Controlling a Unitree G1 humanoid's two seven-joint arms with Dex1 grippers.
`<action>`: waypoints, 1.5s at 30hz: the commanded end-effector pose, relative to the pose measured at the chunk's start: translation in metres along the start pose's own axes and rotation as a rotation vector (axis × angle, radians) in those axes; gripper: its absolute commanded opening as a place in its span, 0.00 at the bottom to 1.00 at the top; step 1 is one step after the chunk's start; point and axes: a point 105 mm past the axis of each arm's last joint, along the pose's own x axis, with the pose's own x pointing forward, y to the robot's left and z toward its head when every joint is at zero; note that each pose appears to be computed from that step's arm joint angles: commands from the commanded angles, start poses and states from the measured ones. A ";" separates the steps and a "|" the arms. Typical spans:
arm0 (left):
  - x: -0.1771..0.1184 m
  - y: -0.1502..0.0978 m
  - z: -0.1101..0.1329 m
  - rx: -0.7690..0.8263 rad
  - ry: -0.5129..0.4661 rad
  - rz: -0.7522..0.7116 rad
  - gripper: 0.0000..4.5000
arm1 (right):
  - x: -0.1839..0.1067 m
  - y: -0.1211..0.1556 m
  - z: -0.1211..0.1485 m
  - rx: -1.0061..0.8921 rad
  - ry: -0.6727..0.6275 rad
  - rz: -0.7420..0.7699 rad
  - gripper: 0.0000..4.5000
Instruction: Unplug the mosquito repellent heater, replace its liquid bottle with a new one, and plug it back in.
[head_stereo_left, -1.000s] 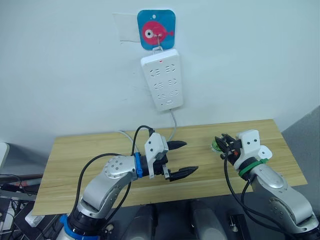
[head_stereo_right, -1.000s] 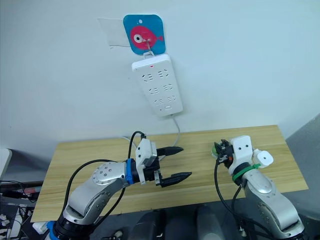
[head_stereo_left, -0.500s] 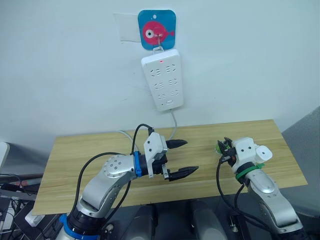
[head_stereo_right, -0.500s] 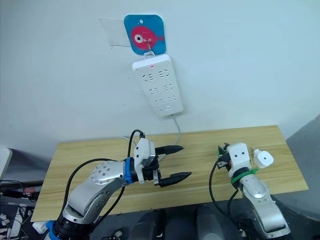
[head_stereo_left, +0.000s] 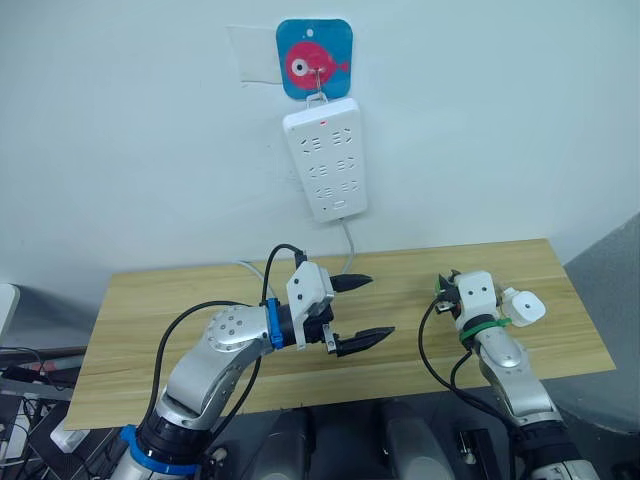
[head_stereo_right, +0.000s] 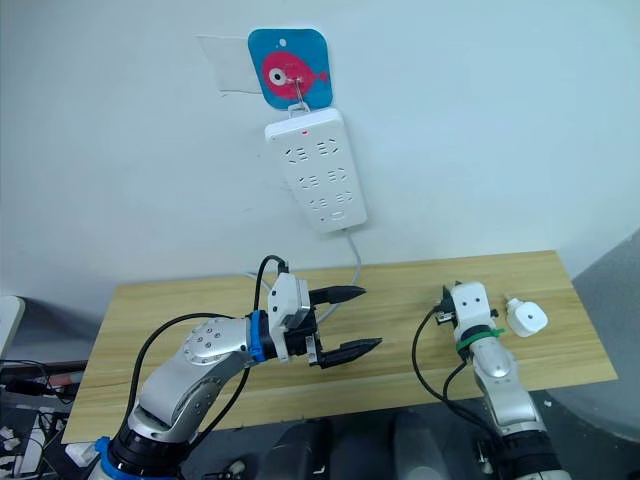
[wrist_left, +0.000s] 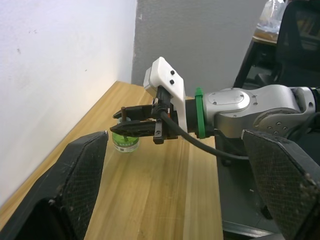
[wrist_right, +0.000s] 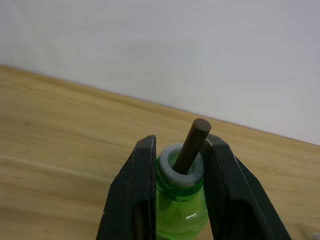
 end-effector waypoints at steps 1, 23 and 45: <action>0.001 -0.003 0.009 0.041 -0.022 -0.018 0.99 | 0.003 -0.007 0.002 0.000 -0.028 -0.015 0.19; 0.001 -0.004 0.004 0.024 0.002 -0.006 1.00 | 0.004 -0.012 -0.015 0.027 0.010 0.008 0.81; -0.015 -0.011 -0.010 0.010 -0.023 0.148 1.00 | -0.065 -0.001 0.018 0.125 0.029 0.191 0.99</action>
